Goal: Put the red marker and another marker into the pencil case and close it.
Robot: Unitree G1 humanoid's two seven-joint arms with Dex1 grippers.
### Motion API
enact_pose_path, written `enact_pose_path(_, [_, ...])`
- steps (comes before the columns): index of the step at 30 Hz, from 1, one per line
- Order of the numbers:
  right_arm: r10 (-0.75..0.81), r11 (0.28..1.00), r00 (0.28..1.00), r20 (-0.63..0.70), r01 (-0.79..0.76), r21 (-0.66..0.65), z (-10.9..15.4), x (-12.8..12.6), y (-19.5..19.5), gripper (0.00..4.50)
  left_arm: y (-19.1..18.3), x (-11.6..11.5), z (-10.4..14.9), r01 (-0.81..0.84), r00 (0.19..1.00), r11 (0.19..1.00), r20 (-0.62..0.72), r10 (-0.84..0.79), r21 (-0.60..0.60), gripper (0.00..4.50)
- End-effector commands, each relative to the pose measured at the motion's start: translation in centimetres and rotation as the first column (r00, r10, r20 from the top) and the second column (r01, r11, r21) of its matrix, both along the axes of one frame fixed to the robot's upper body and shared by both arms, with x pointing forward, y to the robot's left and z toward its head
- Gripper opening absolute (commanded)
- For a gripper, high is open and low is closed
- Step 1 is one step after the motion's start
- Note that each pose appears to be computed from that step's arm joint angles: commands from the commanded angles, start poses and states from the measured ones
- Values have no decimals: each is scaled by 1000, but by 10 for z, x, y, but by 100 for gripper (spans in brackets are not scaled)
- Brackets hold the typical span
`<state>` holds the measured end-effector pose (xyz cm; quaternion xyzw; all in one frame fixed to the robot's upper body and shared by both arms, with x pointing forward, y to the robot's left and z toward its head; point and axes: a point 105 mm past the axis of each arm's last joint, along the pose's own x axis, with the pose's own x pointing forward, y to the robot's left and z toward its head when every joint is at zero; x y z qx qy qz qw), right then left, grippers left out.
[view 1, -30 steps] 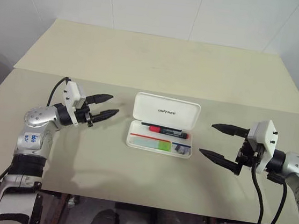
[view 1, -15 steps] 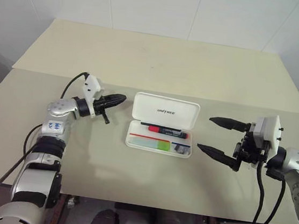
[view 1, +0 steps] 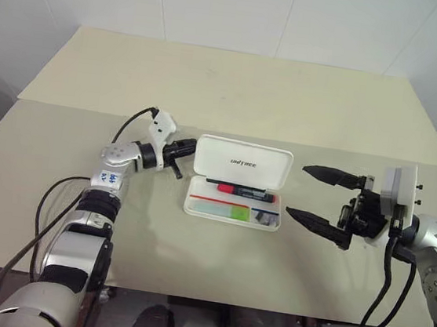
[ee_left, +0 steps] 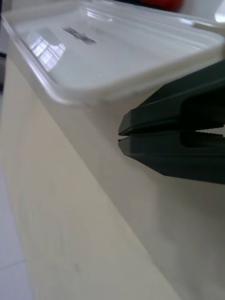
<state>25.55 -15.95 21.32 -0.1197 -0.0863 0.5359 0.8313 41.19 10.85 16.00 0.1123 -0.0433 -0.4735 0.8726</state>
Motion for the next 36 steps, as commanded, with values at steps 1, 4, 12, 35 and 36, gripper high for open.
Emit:
enact_pose_path(1, [-4,1000,999,49,4,3,6,-3,0,450,-14,-5,25,97,991,995,88,-96,-7,3])
enact_pose_path(4, [-7,1000,999,45,7,8,4,-4,1,450,-13,-13,32,163,980,986,118,-160,-15,3])
enact_pose_path(12, [-23,1000,999,22,23,17,-3,-7,2,450,-3,-37,39,312,934,943,145,-327,119,3])
enact_pose_path(35, [-91,995,996,23,91,32,-8,-12,2,450,-42,-77,-63,458,888,833,-203,-412,311,3])
enact_pose_path(36, [-93,995,995,23,92,33,-8,-12,3,450,-42,-77,-63,457,889,832,-204,-411,314,3])
